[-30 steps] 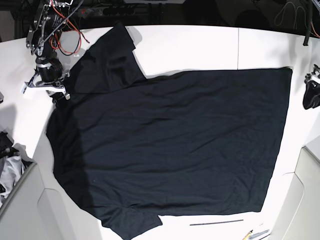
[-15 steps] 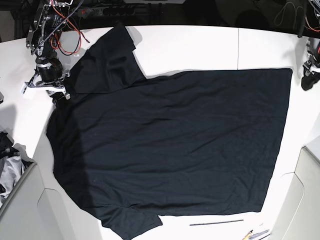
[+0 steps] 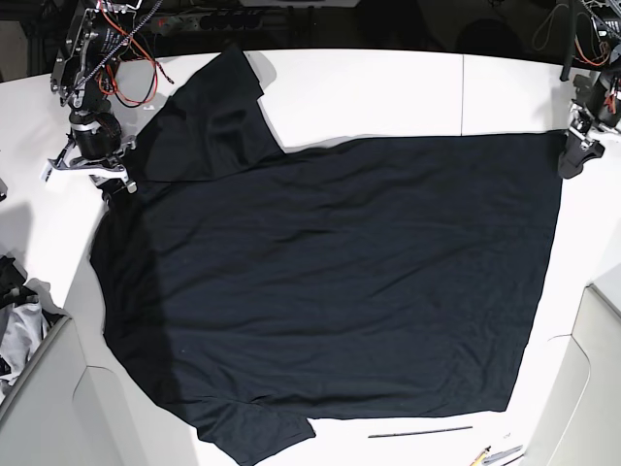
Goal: Fold the T-shirt properly
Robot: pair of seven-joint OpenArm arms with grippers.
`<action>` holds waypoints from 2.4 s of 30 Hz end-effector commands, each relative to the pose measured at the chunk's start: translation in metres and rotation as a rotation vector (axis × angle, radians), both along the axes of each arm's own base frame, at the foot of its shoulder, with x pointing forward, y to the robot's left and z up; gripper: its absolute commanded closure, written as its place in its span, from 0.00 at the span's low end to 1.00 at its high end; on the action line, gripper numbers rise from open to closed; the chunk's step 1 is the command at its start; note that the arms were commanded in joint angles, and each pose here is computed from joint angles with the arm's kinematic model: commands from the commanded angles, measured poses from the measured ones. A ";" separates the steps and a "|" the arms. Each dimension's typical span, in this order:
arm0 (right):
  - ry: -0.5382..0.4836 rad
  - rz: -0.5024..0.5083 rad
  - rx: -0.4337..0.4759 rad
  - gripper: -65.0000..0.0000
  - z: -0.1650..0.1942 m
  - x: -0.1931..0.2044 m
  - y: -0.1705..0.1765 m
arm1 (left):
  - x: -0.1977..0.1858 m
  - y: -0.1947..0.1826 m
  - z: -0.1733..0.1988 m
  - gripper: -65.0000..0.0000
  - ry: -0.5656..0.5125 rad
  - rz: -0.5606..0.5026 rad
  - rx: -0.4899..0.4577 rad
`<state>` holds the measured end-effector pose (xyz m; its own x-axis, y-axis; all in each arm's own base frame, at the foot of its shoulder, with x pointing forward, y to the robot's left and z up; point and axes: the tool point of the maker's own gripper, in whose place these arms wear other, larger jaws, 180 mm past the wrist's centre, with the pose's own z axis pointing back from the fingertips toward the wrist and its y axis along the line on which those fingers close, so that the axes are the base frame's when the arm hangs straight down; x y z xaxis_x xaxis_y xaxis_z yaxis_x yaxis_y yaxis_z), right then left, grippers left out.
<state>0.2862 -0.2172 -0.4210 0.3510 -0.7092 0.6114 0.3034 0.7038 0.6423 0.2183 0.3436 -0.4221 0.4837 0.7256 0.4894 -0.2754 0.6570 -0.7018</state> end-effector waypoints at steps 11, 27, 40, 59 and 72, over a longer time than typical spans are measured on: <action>-0.003 0.006 0.014 1.00 0.002 0.001 0.002 | -0.027 -0.030 -0.029 0.54 0.181 -0.165 -0.004; -0.011 0.006 0.008 1.00 0.004 0.001 0.000 | -0.019 -0.005 -0.002 0.79 0.185 -0.262 0.143; -0.100 0.154 -0.158 1.00 0.057 -0.019 -0.003 | -0.015 0.003 0.012 1.00 0.124 -0.259 0.156; 0.038 0.203 -0.222 1.00 0.067 -0.118 -0.018 | -0.063 0.039 0.045 1.00 0.084 -0.104 0.034; 0.100 0.216 -0.282 1.00 0.093 -0.157 -0.032 | -0.090 0.041 0.074 1.00 0.089 -0.141 0.128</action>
<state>0.1268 -0.2430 -0.3381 0.5704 -0.4280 0.7010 0.1838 0.8984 0.3989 0.1212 0.3769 -0.3612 0.6423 0.5931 0.4855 -0.2536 0.7622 -0.5956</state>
